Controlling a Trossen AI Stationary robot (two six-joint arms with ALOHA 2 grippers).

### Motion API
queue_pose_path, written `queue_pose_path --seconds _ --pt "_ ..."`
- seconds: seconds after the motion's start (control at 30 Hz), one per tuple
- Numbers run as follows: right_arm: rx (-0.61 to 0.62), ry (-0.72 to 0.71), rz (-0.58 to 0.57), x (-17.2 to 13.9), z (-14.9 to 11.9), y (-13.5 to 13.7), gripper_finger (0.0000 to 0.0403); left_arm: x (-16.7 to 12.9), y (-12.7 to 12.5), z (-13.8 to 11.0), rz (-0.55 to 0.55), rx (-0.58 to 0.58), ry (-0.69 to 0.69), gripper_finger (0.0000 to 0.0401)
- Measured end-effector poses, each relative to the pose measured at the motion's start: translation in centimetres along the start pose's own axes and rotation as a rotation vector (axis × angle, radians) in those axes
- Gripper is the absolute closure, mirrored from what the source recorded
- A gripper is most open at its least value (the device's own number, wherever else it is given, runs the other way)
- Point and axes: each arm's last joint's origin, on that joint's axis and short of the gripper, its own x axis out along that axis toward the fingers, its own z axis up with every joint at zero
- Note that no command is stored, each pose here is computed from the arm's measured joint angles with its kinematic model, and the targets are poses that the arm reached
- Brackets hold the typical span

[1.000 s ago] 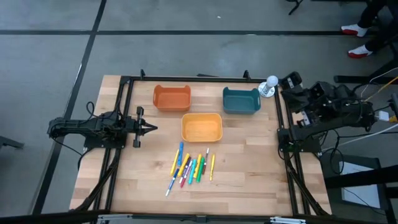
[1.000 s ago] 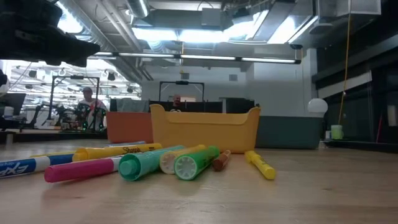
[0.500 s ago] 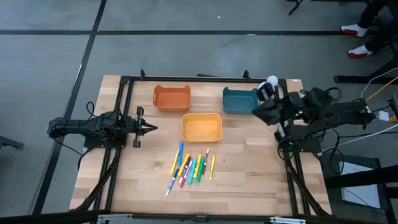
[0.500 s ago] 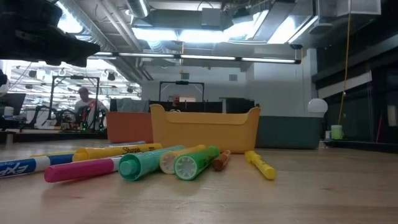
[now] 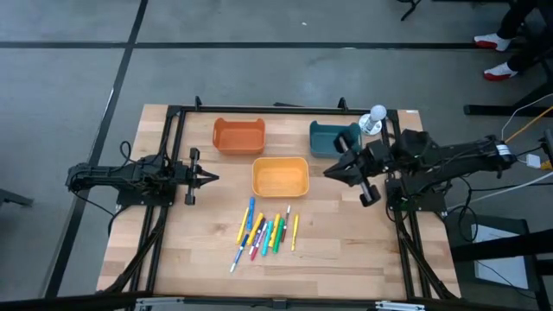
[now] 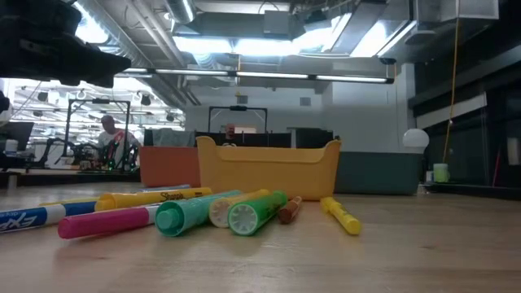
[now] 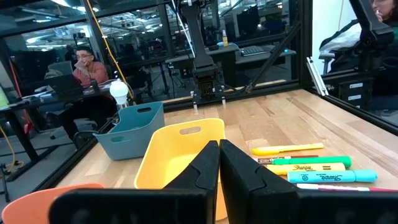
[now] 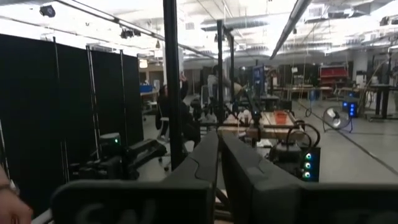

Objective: Pick & Place Markers
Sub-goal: Put the right yellow small highlighter pen into the yellow bin

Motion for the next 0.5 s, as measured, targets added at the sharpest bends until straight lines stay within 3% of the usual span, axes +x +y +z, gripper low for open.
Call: queue_pose_path --seconds 0.5 --pt "0.031 0.05 -0.017 1.1 -1.4 -0.3 0.0382 0.0 0.0 0.0 0.0 0.0 0.0 0.039"
